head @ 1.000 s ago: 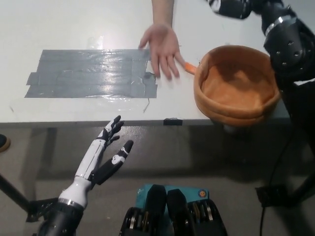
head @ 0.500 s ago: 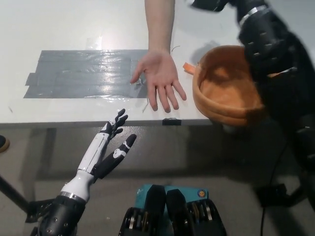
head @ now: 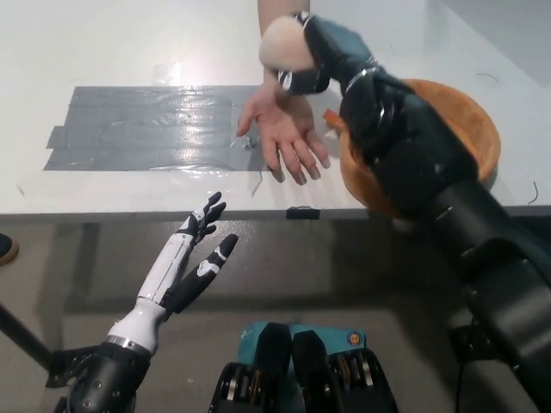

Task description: An emotional support dumpling is kept in a soft plate infront in the middle of the desk infront of the robot. The robot extends its right arm to pick up the dumpling and hands it to a person

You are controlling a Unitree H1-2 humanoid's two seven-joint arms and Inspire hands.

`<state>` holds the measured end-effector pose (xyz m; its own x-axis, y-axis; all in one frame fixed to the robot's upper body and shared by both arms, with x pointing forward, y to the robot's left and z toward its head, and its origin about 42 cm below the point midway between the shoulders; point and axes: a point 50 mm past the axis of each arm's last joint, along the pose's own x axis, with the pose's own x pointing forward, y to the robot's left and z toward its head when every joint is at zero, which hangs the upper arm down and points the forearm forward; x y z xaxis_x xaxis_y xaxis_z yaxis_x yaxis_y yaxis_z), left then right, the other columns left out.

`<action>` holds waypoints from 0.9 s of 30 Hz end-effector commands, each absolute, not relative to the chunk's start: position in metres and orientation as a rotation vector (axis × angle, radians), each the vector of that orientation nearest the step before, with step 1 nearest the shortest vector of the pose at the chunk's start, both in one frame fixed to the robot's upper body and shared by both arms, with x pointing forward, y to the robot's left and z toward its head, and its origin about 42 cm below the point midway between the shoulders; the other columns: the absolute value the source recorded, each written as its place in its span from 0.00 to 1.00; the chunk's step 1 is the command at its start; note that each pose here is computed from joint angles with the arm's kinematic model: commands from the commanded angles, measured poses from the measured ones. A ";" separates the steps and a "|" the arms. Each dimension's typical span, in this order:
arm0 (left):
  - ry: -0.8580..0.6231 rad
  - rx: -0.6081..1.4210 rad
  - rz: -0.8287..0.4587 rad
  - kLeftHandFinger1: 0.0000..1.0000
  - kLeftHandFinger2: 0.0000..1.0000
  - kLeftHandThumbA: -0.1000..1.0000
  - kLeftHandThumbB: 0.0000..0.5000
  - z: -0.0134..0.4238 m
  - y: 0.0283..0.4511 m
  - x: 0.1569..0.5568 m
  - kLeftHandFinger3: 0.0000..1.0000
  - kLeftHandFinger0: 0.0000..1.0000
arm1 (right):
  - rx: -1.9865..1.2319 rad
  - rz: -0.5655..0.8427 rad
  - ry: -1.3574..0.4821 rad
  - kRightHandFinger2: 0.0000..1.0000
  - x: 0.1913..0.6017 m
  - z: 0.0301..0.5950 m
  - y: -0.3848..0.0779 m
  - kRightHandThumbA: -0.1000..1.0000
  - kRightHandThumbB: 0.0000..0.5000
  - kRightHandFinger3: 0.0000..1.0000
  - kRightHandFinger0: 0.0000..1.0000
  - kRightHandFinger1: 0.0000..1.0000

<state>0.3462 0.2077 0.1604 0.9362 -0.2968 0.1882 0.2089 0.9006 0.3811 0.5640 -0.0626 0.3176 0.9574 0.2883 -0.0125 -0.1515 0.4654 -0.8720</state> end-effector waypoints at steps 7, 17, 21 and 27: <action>-0.307 0.388 -0.286 1.00 1.00 0.81 0.00 0.174 0.207 0.351 1.00 0.98 | -1.121 0.426 -0.027 1.00 0.567 0.332 -0.048 0.57 0.82 1.00 1.00 1.00; -0.316 0.395 -0.289 1.00 1.00 0.78 0.00 0.175 0.207 0.353 1.00 0.98 | -1.095 0.429 -0.046 1.00 0.567 0.345 -0.066 0.88 1.00 1.00 1.00 1.00; -0.320 0.396 -0.290 1.00 1.00 0.76 0.00 0.175 0.207 0.353 1.00 0.96 | -1.049 0.408 -0.125 1.00 0.567 0.365 -0.073 0.99 1.00 1.00 1.00 1.00; -0.302 0.398 -0.284 1.00 1.00 0.77 0.00 0.174 0.206 0.352 1.00 0.97 | -0.953 0.359 -0.371 1.00 0.546 0.440 -0.080 1.00 1.00 1.00 1.00 1.00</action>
